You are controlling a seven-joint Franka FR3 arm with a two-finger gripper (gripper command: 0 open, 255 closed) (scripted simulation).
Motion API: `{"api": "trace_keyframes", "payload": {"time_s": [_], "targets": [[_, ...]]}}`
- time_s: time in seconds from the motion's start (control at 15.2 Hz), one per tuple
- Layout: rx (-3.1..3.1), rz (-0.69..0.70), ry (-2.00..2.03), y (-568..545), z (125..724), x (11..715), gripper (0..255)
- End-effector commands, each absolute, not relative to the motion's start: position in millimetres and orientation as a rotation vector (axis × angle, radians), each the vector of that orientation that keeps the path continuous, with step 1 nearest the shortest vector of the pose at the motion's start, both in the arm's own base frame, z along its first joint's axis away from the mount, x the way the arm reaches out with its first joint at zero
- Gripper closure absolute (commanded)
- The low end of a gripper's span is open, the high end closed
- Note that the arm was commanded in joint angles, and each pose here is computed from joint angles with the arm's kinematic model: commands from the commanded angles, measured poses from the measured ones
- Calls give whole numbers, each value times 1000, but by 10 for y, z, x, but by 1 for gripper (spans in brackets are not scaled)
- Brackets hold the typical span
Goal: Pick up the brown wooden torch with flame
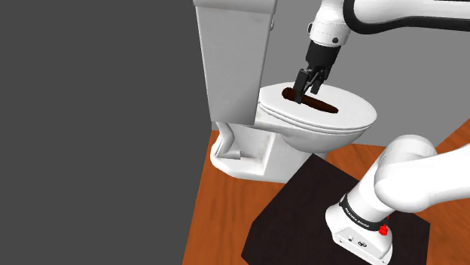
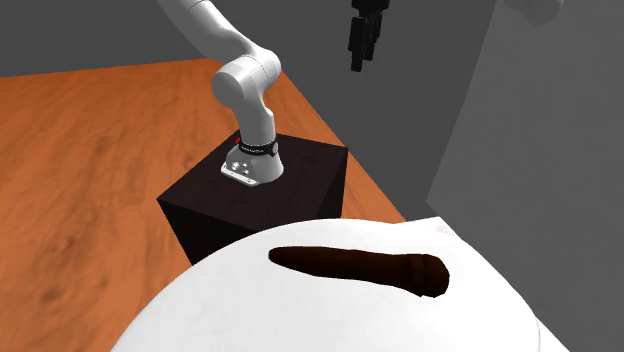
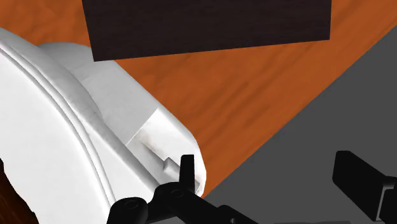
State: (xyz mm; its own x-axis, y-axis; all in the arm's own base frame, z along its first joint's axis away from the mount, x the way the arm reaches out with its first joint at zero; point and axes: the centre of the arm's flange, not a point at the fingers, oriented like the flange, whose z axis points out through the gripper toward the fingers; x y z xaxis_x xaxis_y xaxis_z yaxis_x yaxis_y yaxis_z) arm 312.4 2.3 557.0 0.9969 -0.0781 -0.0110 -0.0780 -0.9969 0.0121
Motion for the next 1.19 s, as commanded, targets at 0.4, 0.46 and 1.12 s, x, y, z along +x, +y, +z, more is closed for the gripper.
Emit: {"api": "trace_keyframes", "payload": {"time_s": [0.4,0.46,1.12], "targets": [[3158,-38,-101,-744,5315,3350,0],[3163,-42,-98,-871,5270,3388,0],[3213,-77,-62,-2121,4781,3784,0]]}}
